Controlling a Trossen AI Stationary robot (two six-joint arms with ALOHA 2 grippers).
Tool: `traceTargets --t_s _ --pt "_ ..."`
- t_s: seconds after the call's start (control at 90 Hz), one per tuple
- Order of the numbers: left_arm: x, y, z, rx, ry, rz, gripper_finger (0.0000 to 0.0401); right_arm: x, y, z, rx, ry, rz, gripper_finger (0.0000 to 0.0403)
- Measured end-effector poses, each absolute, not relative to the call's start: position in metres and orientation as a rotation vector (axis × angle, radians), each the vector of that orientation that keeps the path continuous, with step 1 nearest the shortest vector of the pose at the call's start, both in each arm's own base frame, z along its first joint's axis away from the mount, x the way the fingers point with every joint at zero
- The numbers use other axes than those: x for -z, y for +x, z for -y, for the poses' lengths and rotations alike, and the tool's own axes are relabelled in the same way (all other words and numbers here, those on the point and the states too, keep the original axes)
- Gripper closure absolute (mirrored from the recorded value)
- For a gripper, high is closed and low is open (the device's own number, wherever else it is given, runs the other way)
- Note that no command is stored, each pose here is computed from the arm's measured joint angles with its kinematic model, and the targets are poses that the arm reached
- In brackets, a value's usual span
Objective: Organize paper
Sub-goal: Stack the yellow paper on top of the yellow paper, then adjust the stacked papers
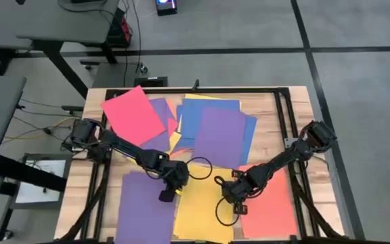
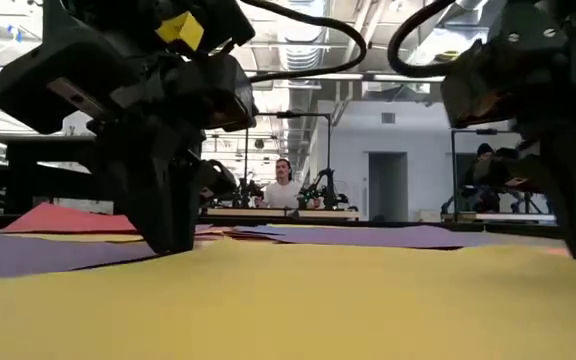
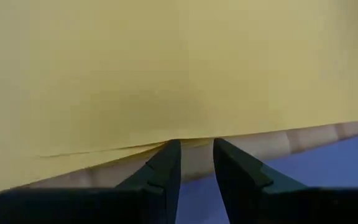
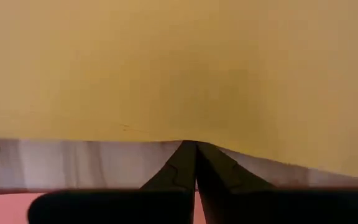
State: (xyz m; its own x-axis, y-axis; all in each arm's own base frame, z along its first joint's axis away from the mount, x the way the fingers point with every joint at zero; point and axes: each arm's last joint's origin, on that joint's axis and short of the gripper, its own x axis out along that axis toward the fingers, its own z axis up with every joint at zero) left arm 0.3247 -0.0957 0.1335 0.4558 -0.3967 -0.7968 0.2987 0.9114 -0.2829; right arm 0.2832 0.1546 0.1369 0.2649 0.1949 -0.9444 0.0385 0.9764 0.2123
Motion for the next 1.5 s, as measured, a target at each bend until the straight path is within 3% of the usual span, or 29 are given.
traceTargets --t_s 0.344,0.622,0.922,1.167,1.5 --pt "-0.134 0.321 0.094 0.413 -0.125 -1.049 0.0323 -0.137 0.286 -0.147 -0.095 0.190 -1.307 0.0403" --pt "-0.159 0.302 0.089 0.398 -0.126 -1.118 0.0323 -0.155 0.289 -0.155 -0.093 0.183 -1.337 0.0403" --pt "-0.175 0.288 0.085 0.390 -0.116 -1.161 0.0323 -0.168 0.276 -0.178 -0.042 0.310 -1.342 0.0403" --pt "-0.184 0.304 0.084 0.394 -0.146 -0.982 0.0323 -0.168 0.270 -0.187 0.001 0.387 -1.355 0.0403" --pt "-0.188 0.282 0.097 0.389 -0.320 -1.174 0.0323 -0.171 0.265 -0.193 -0.001 0.396 -1.357 0.0403"
